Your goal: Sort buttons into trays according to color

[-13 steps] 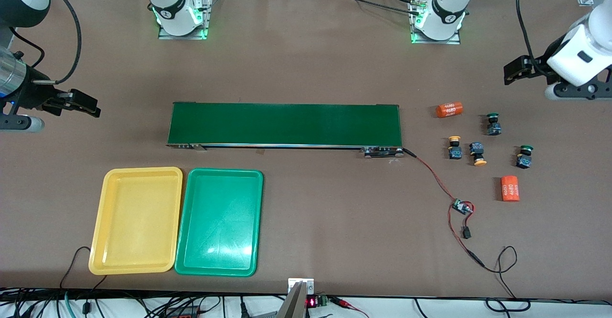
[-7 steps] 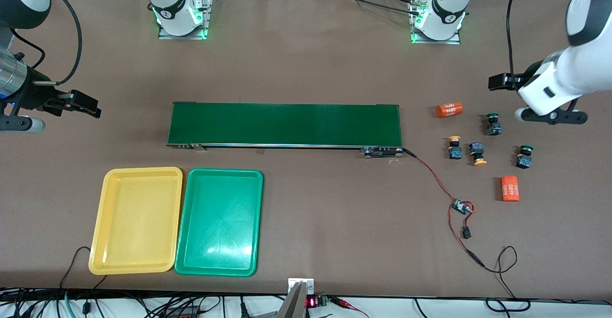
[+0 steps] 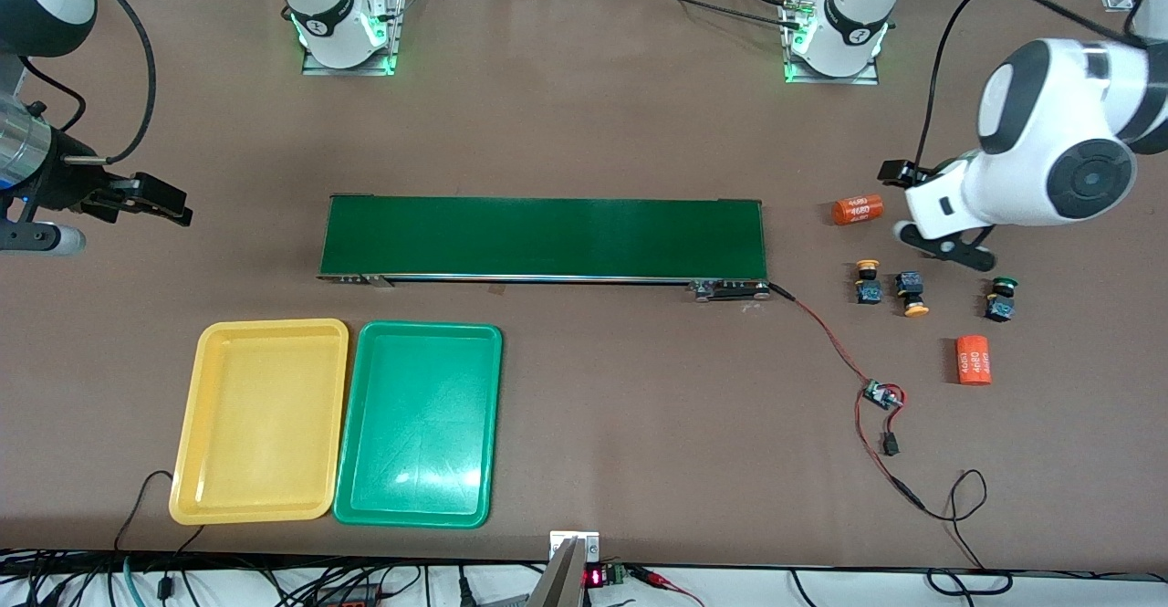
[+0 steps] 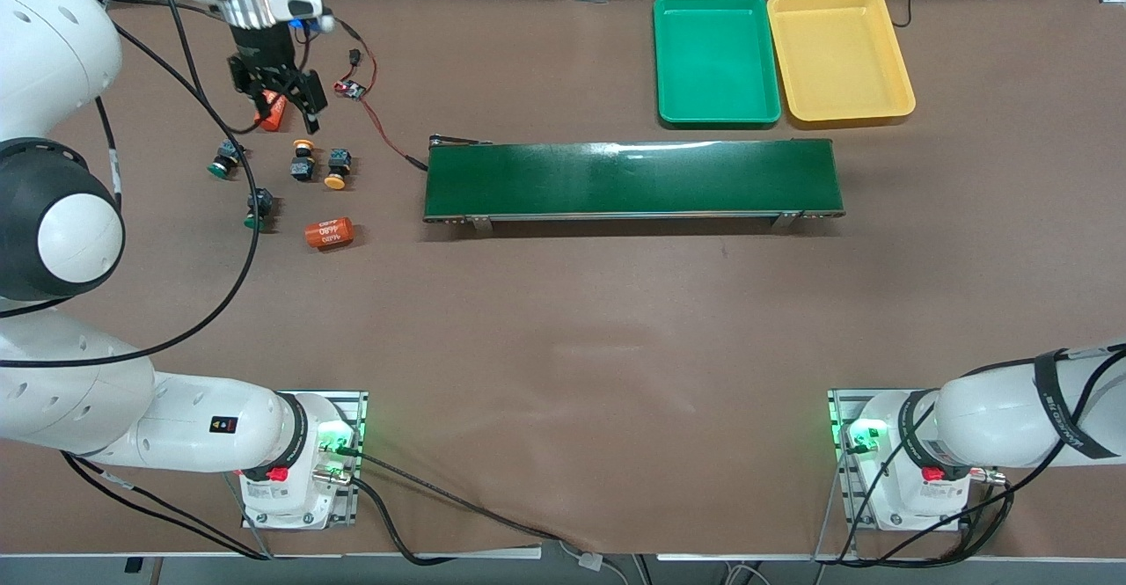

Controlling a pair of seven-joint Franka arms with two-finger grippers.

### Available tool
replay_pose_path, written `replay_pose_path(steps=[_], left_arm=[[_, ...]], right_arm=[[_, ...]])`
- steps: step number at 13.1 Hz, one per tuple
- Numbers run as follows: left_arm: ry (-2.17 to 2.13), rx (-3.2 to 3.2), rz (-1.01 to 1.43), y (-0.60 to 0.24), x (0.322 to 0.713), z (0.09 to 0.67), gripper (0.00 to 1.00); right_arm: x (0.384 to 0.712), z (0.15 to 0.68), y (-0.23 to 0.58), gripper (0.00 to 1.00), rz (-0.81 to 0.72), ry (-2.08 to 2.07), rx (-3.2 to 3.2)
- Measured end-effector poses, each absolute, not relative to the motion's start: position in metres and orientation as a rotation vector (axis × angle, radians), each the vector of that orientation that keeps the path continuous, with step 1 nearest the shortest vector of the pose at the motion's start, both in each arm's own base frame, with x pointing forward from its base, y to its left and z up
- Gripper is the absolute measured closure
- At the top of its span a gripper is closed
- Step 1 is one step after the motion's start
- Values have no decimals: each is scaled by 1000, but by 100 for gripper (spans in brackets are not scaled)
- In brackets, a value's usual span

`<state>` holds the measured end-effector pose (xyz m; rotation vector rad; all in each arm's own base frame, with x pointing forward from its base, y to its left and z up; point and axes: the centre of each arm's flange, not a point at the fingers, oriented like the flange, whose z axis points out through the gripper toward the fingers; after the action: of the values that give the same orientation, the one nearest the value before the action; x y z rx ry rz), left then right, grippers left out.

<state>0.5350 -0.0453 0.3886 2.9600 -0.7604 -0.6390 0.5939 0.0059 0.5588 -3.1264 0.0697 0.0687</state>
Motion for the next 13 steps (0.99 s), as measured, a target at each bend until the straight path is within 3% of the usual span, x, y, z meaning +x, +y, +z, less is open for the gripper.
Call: replay_pose_path(steps=[5, 13], left_arm=[[-1422, 2764, -527, -65, 481, 319, 0], [-1833, 2563, -321, -51, 425, 231, 0]], right_arm=[[595, 563, 6, 0, 54, 70, -3126], [598, 555, 6, 0, 74, 70, -3127]])
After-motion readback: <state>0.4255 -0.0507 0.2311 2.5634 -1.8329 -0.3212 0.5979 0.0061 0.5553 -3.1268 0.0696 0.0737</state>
